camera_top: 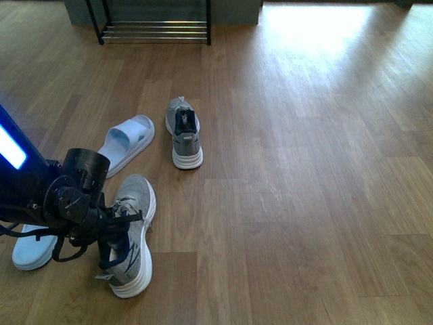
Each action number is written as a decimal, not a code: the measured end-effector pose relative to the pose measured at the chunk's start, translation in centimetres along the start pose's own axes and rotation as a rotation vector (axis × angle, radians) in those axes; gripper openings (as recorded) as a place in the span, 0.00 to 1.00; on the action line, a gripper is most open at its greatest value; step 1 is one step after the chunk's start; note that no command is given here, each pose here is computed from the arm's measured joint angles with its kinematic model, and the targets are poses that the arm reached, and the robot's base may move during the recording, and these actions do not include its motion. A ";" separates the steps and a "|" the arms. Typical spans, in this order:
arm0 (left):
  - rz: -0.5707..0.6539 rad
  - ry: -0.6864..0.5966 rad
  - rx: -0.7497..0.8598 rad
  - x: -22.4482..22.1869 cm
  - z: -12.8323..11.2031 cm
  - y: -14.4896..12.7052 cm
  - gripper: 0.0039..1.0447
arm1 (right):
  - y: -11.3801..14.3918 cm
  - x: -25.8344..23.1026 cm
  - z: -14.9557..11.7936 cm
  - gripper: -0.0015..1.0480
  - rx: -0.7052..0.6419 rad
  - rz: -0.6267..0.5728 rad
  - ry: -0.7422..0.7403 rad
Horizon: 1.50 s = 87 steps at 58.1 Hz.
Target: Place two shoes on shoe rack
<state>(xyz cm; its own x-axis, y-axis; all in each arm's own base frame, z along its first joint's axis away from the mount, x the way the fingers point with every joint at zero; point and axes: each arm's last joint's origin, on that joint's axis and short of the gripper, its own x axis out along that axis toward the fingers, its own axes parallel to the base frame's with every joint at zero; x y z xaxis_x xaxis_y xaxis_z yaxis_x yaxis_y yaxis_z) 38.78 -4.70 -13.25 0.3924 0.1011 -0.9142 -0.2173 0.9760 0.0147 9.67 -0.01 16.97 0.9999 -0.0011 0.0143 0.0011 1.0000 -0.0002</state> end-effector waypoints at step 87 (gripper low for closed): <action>0.203 -0.678 -0.057 -36.9 -6.7 1.9 0.01 | 0.0 0.0 0.0 0.91 0.000 0.000 0.000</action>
<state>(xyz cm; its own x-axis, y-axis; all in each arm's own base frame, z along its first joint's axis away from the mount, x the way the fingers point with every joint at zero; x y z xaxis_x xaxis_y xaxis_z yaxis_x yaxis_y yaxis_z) 17.91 -7.83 17.86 0.8049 0.3960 -0.4419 -0.3843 0.9153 0.1204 9.67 -0.01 16.97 0.9999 -0.0011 0.0143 0.0011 1.0000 -0.0002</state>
